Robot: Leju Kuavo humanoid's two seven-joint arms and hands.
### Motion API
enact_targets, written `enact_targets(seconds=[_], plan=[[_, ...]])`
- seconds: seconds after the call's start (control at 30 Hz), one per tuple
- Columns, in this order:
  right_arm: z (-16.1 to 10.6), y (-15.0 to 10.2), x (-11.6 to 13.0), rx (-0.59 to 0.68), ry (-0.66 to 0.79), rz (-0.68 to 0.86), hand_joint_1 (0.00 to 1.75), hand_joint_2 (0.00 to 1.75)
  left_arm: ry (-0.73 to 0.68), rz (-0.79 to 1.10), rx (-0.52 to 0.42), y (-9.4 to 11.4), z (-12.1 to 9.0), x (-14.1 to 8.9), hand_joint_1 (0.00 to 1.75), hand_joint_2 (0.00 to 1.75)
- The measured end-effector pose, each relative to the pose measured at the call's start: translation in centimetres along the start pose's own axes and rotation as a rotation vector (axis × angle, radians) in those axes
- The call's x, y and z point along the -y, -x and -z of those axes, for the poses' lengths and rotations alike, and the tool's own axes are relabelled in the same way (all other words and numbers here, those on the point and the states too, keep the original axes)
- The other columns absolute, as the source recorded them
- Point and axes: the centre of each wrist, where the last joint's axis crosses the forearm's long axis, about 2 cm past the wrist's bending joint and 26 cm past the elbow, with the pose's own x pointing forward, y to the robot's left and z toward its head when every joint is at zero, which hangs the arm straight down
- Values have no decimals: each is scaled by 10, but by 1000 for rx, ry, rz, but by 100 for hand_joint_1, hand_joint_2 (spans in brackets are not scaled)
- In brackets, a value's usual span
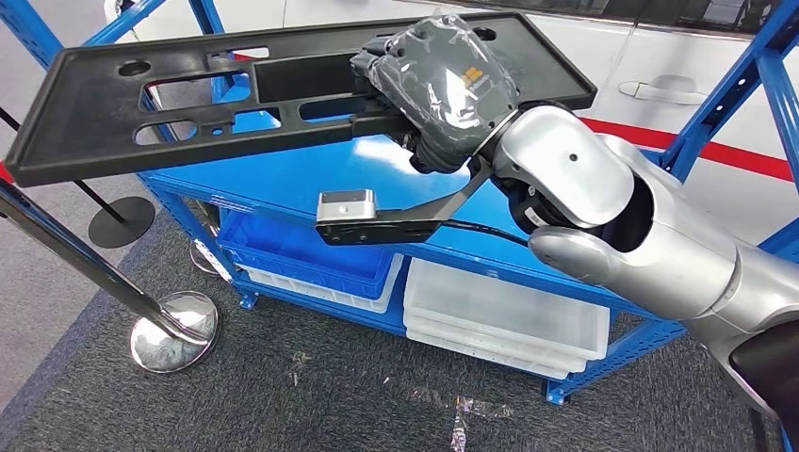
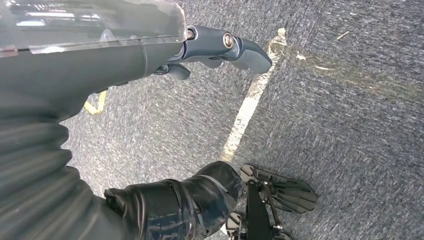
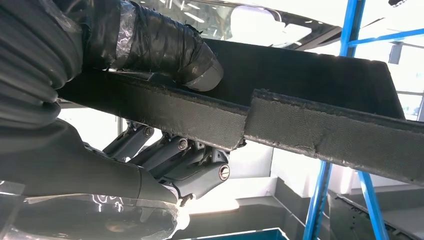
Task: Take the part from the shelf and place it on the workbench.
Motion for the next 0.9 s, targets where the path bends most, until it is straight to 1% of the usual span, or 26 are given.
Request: enact_targets(seconds=[0.9], plan=[[-3,2,-3,-4,0,5,175,175,0,7,3,0,0,-1,0,175]])
